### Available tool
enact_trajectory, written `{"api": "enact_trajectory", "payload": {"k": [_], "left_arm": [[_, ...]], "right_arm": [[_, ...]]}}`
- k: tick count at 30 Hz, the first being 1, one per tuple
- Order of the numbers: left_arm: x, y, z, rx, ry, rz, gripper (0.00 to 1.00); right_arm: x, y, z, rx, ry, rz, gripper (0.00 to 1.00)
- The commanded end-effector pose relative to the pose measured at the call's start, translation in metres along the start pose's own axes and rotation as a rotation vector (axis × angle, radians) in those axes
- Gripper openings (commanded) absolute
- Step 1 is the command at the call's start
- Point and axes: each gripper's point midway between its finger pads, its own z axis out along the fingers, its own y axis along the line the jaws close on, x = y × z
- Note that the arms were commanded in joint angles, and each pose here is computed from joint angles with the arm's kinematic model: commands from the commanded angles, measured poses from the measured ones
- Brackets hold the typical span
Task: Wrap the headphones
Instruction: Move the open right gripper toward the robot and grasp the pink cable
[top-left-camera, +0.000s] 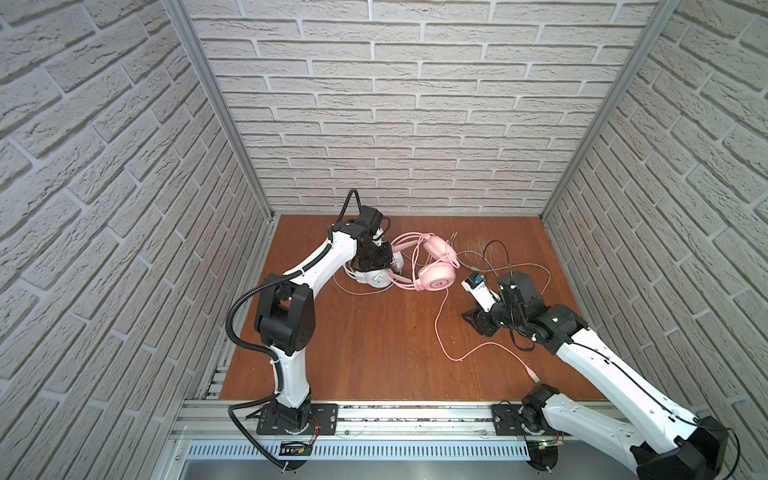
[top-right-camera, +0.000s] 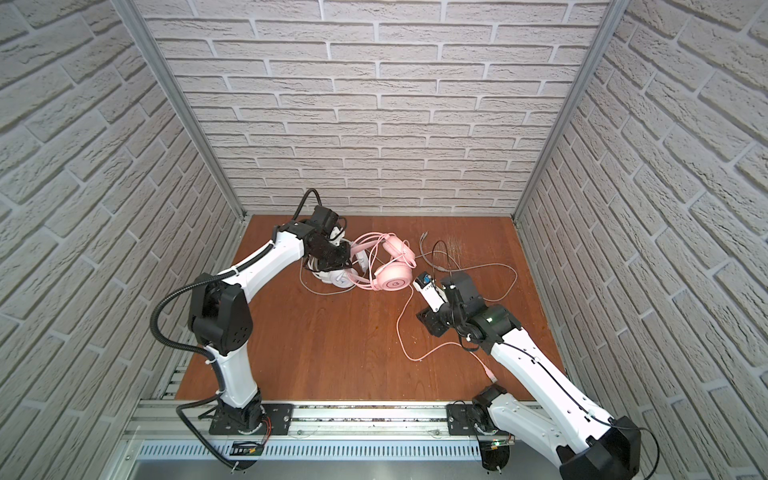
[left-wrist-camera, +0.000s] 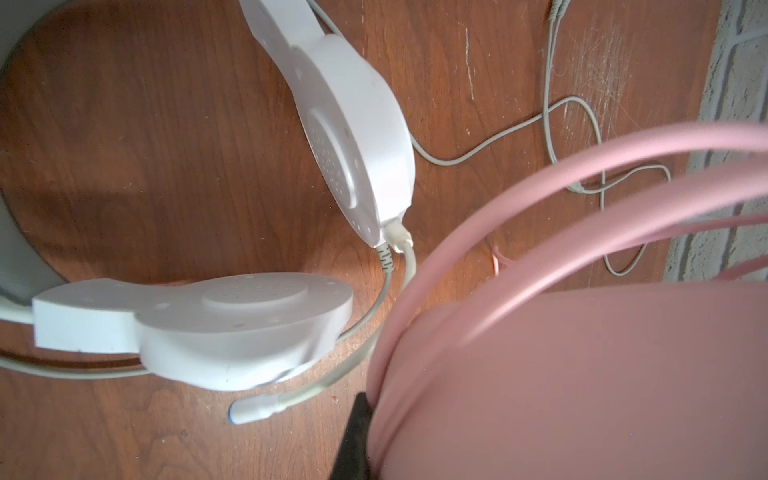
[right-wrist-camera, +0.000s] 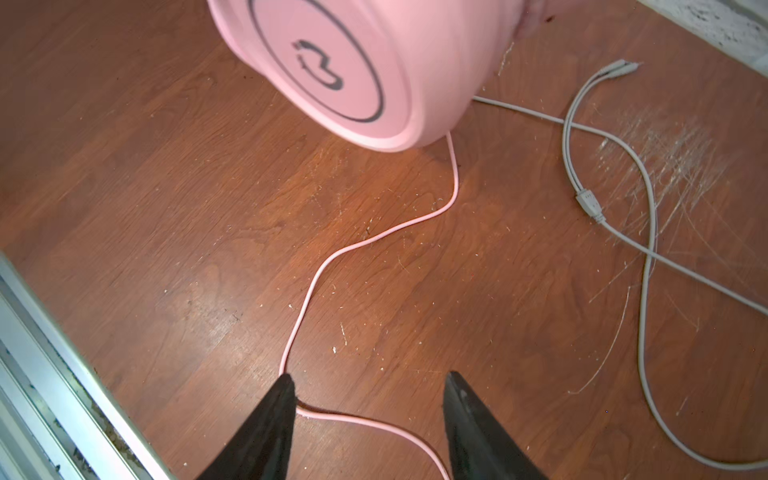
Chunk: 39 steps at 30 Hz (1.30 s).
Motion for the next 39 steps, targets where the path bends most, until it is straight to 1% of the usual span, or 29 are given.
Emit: {"api": "enact_trajectory", "payload": {"k": [1, 7, 10, 14, 17, 25, 28, 33, 39], "left_arm": [[-0.014, -0.025, -0.027, 0.062, -0.065, 0.014, 0.0], [-0.02, -0.029, -0.035, 0.041, -0.091, 0.025, 0.0], [-0.023, -0.028, -0.036, 0.033, -0.102, 0.027, 0.0], [-0.025, -0.024, -0.03, 0.011, -0.1, 0.027, 0.0], [-0.026, -0.022, -0.027, 0.001, -0.1, 0.026, 0.0], [-0.032, -0.017, -0.026, -0.024, -0.104, 0.027, 0.0], [-0.033, -0.014, -0.025, -0.033, -0.104, 0.023, 0.0], [-0.033, -0.011, -0.025, -0.045, -0.104, 0.023, 0.0], [-0.033, -0.008, -0.025, -0.053, -0.101, 0.021, 0.0]], "right_arm": [[0.001, 0.01, 0.0, -0.022, 0.005, -0.117, 0.58], [0.015, 0.03, 0.01, -0.049, 0.062, -0.255, 0.59], [0.026, 0.041, 0.019, -0.067, 0.115, -0.33, 0.59], [0.04, 0.056, 0.034, -0.094, 0.19, -0.41, 0.59], [0.05, 0.064, 0.046, -0.107, 0.239, -0.445, 0.58], [0.08, 0.067, 0.076, -0.137, 0.415, -0.481, 0.56], [0.089, 0.065, 0.085, -0.14, 0.482, -0.497, 0.52], [0.1, 0.065, 0.096, -0.15, 0.536, -0.502, 0.51], [0.111, 0.062, 0.108, -0.16, 0.588, -0.47, 0.45]]}}
